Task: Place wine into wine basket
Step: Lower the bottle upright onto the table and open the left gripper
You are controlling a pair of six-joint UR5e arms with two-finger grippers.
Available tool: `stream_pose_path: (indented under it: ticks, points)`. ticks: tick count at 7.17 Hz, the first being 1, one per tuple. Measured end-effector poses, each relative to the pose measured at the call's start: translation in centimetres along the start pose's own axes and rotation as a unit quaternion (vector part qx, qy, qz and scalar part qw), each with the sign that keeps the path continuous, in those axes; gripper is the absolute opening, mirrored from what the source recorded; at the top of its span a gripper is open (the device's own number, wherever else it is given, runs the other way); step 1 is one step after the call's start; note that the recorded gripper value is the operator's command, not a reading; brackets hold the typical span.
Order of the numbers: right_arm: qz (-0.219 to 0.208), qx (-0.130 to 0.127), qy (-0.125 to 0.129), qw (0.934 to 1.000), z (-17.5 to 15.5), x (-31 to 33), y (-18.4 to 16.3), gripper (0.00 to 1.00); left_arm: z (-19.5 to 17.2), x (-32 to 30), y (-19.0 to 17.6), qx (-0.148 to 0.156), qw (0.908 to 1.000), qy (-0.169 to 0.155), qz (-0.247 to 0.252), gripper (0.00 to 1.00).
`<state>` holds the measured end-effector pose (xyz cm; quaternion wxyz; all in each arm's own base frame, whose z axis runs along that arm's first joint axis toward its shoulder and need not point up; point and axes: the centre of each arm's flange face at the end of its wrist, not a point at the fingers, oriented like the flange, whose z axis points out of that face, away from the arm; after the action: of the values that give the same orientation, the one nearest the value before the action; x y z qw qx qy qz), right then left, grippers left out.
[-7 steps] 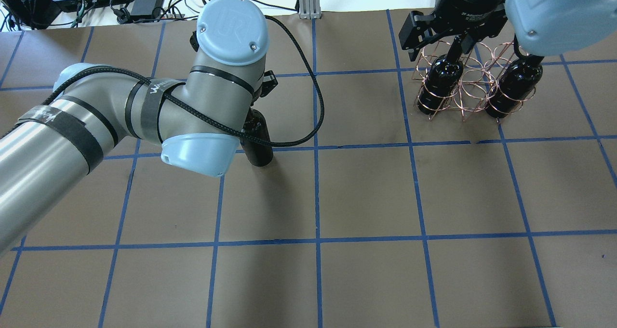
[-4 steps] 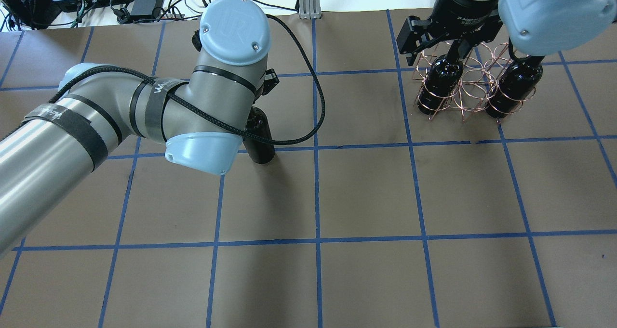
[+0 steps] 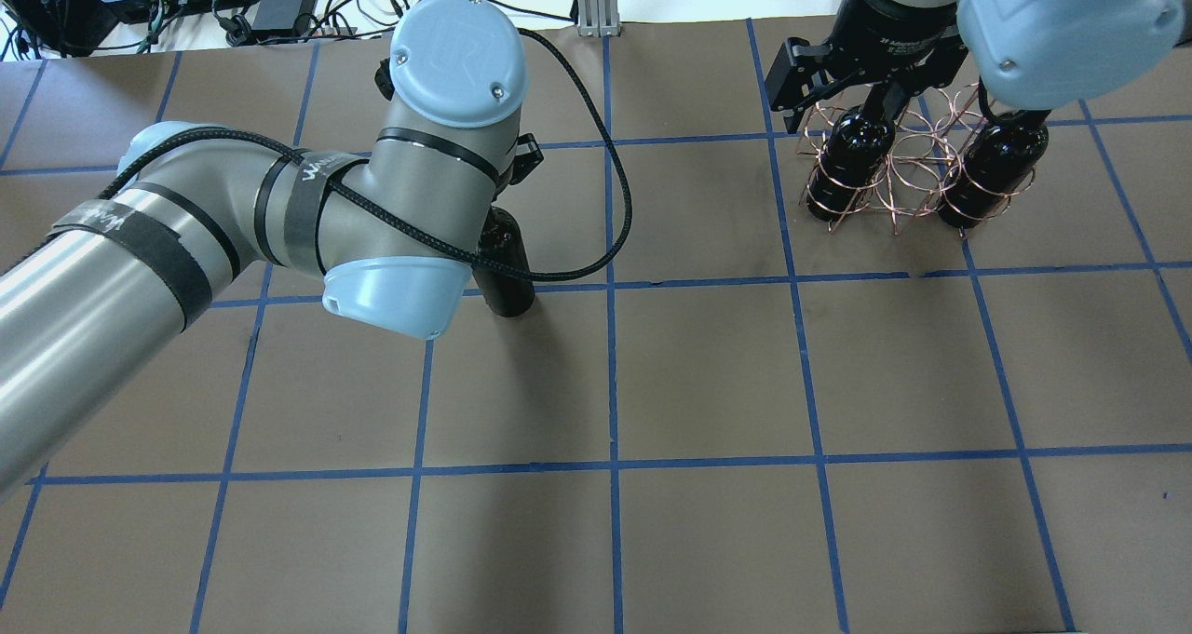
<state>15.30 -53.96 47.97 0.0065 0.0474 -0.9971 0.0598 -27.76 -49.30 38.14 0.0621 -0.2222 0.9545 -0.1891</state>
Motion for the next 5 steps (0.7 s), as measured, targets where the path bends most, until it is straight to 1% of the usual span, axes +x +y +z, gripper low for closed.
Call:
stream_pose_path:
  ticks: [1,2,3,4,5]
  points:
    - [0.000,0.000,-0.001,1.0000,0.00,-0.04,-0.01,1.00,0.01,0.02,0.04,-0.001,1.0000,0.000,0.000,0.16]
    - [0.000,0.001,-0.001,1.0000,-0.02,-0.05,-0.01,1.00,0.06,0.04,0.08,-0.002,1.0000,0.000,0.001,0.48]
    - [0.000,0.002,-0.001,1.0000,-0.06,-0.06,0.00,1.00,0.09,0.03,0.10,-0.003,1.0000,-0.001,0.001,0.65]
    - [0.001,0.001,-0.002,1.0000,-0.07,-0.07,0.03,1.00,0.12,0.04,0.17,-0.004,1.0000,-0.002,0.002,0.69]
    - [0.004,0.000,0.000,1.0000,-0.05,-0.04,0.05,1.00,0.12,0.10,0.24,-0.006,1.0000,0.001,0.002,0.71]
